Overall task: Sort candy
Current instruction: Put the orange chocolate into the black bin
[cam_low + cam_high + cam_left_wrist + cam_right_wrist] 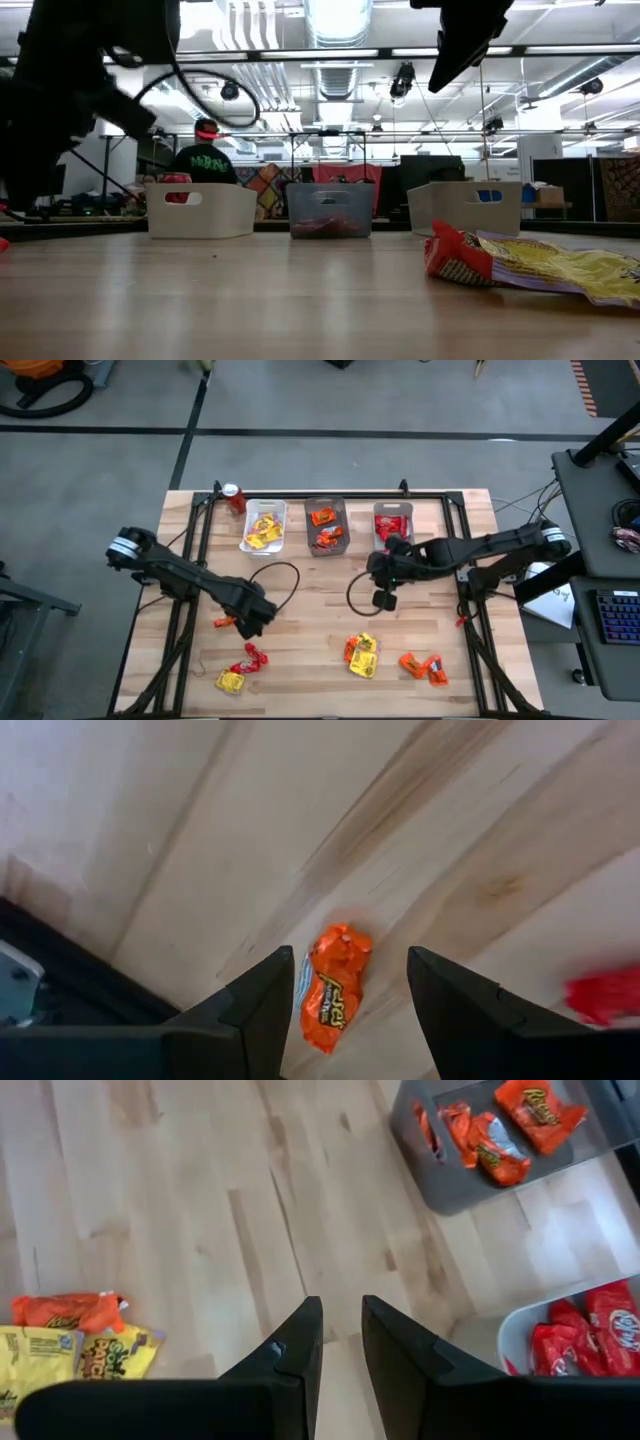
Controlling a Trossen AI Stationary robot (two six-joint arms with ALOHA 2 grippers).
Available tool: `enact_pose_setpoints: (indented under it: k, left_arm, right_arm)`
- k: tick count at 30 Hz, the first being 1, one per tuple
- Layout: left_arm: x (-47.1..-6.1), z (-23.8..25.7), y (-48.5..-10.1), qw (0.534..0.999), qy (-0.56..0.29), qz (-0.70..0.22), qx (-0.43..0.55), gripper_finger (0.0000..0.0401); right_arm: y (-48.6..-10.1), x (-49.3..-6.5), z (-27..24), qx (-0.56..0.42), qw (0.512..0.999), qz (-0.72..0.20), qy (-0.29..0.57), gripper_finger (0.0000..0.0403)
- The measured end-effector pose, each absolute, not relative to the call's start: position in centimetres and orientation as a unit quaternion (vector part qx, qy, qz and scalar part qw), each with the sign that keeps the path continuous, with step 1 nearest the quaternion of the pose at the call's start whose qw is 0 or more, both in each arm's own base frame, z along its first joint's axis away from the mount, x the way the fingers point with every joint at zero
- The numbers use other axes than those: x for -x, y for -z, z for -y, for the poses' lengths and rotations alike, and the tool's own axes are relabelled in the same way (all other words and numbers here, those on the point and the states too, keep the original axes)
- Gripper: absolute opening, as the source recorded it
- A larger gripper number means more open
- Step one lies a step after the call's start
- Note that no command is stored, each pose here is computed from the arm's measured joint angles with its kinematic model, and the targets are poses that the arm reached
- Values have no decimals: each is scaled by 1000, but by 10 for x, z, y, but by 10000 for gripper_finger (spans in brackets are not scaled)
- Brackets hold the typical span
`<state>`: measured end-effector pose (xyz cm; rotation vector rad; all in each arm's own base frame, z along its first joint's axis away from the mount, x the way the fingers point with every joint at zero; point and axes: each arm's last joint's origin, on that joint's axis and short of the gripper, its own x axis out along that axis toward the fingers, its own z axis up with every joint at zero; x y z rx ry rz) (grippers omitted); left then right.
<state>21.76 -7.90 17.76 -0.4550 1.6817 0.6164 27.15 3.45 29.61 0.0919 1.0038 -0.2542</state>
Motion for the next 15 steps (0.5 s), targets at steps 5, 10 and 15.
enact_pose_setpoints:
  k: [5, 10, 15]
  left_arm:
    - [-221, 82, -158, 565, -272, -757, 182, 181]
    - [-223, 85, -146, 548, -276, -772, 167, 181]
    - [-223, 86, -141, 544, -275, -776, 163, 172]
  right_arm:
    - [-290, -275, -39, -41, 863, -489, 119, 68]
    - [-289, -276, -39, -41, 861, -492, 120, 68]
    - [-289, -276, -39, -41, 861, -492, 120, 68]
